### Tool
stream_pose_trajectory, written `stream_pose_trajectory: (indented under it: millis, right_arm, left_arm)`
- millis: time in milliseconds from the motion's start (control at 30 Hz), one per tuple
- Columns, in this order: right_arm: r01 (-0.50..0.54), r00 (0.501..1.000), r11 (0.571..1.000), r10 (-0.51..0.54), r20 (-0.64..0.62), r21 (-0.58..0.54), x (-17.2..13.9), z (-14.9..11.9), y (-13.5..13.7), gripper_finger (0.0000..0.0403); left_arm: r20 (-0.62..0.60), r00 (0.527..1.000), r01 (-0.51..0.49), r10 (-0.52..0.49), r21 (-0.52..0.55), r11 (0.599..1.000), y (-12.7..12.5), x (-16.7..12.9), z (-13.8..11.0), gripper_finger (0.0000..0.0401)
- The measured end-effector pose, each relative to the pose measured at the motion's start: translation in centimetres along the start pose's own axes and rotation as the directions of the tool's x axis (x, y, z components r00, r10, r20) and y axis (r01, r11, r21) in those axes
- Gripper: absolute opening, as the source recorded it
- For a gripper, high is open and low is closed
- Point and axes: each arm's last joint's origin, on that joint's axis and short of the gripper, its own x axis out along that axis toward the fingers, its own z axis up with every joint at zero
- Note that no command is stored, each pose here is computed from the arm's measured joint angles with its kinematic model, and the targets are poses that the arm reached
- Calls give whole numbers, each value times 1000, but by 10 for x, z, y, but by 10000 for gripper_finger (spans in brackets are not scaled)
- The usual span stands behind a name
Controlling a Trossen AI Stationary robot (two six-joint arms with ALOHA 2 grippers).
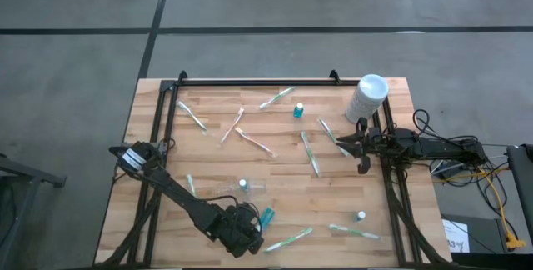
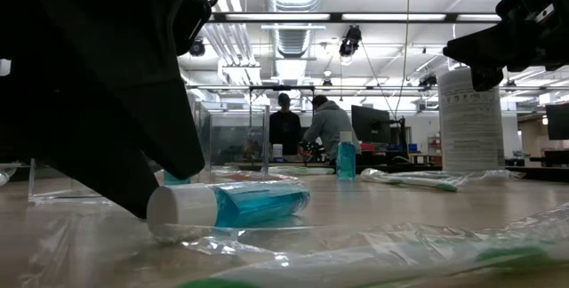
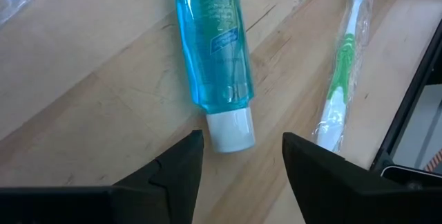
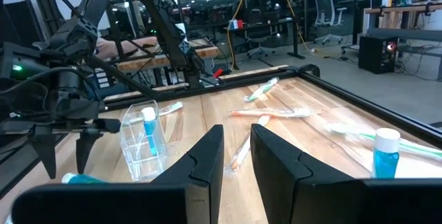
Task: Pick & Place toothbrushing station
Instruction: Put the blue mouthwash into the transparent organizer
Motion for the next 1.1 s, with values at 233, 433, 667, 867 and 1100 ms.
stream_pose_trajectory:
  millis: [233,433,667,867,1100]
  right_arm:
    - [0,1000,1000,0,0,0,0,0,0,68]
    - [0,1000,1000,0,1,0,0,0,0,68]
    - [0,1000,1000,0,1,0,0,0,0,68]
    - [0,1000,1000,0,0,0,0,0,0,68]
    - [0,1000,1000,0,1,0,0,0,0,68]
  left_arm:
    - [-10,1000,-6,6,3,1000,1,0,0,158]
    - [-47,999,-18,18,3,1000,2,0,-2,141]
    - [-44,999,3,-3,-17,1000,-2,-1,-1,140]
    - [8,999,32,-32,-35,999,-13,-5,4,149]
    - [8,1000,-13,13,-107,994,-9,-3,8,221]
